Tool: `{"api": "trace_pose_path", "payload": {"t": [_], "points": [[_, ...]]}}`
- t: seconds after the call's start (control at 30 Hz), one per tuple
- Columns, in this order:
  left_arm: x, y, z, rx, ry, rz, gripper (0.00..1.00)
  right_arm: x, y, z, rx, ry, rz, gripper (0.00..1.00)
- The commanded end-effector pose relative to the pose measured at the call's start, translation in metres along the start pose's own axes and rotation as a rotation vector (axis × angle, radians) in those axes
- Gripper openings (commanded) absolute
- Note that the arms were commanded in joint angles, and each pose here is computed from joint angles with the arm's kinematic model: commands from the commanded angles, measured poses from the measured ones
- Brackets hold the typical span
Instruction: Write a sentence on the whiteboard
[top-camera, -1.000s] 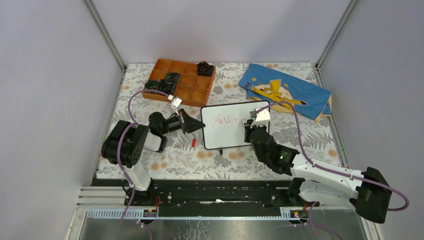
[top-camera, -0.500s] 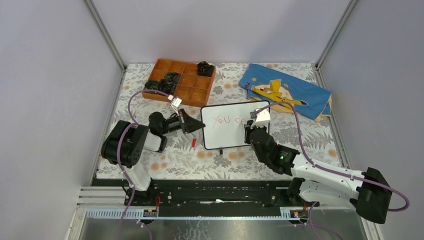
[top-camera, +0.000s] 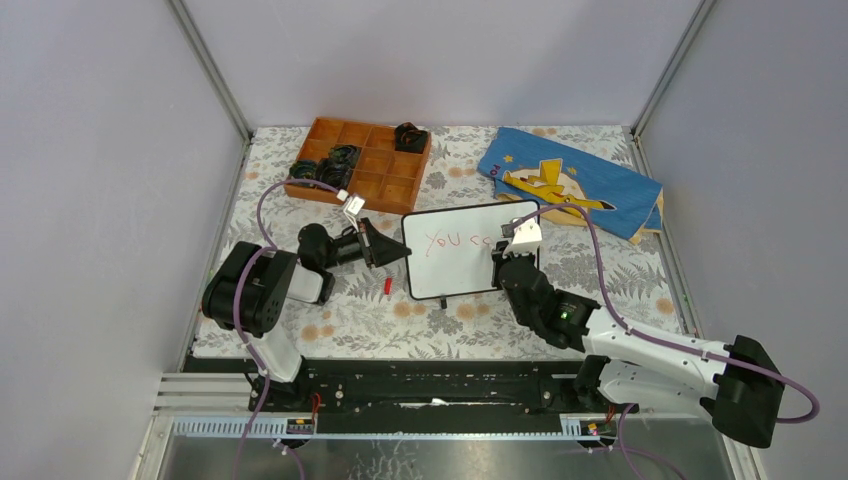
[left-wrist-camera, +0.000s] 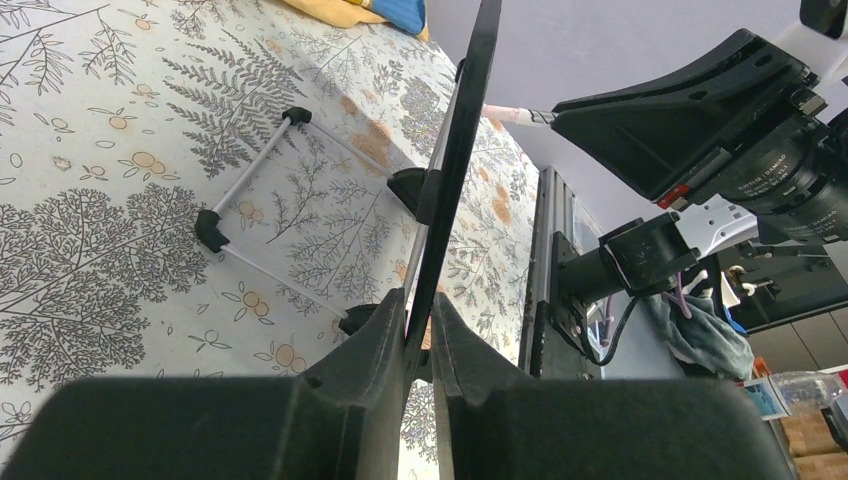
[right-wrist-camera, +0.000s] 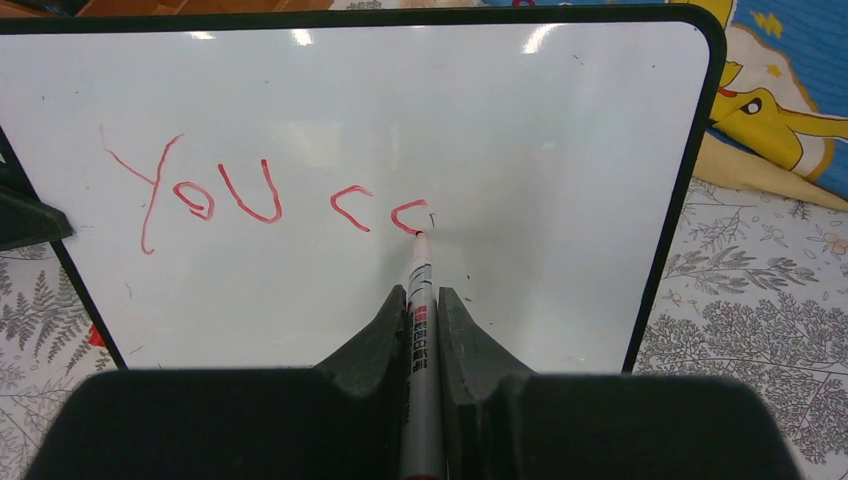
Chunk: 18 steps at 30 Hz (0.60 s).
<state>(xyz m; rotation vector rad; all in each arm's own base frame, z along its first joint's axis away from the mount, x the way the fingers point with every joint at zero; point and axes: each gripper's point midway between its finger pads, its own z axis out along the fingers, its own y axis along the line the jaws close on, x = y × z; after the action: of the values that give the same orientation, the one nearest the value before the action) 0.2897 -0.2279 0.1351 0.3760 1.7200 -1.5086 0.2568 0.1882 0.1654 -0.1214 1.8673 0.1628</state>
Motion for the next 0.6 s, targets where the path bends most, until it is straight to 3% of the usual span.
{"api": "trace_pose_path", "payload": {"t": [0.0,0.57], "points": [[-0.006,-0.007,0.004,0.026,0.003,0.050,0.20,-0.023,-0.006,0.002,0.055,-0.049,0.014,0.00],[-0.006,-0.007,0.005,0.027,0.007,0.051,0.20,-0.040,-0.003,0.007,0.060,-0.087,0.019,0.00]]}}
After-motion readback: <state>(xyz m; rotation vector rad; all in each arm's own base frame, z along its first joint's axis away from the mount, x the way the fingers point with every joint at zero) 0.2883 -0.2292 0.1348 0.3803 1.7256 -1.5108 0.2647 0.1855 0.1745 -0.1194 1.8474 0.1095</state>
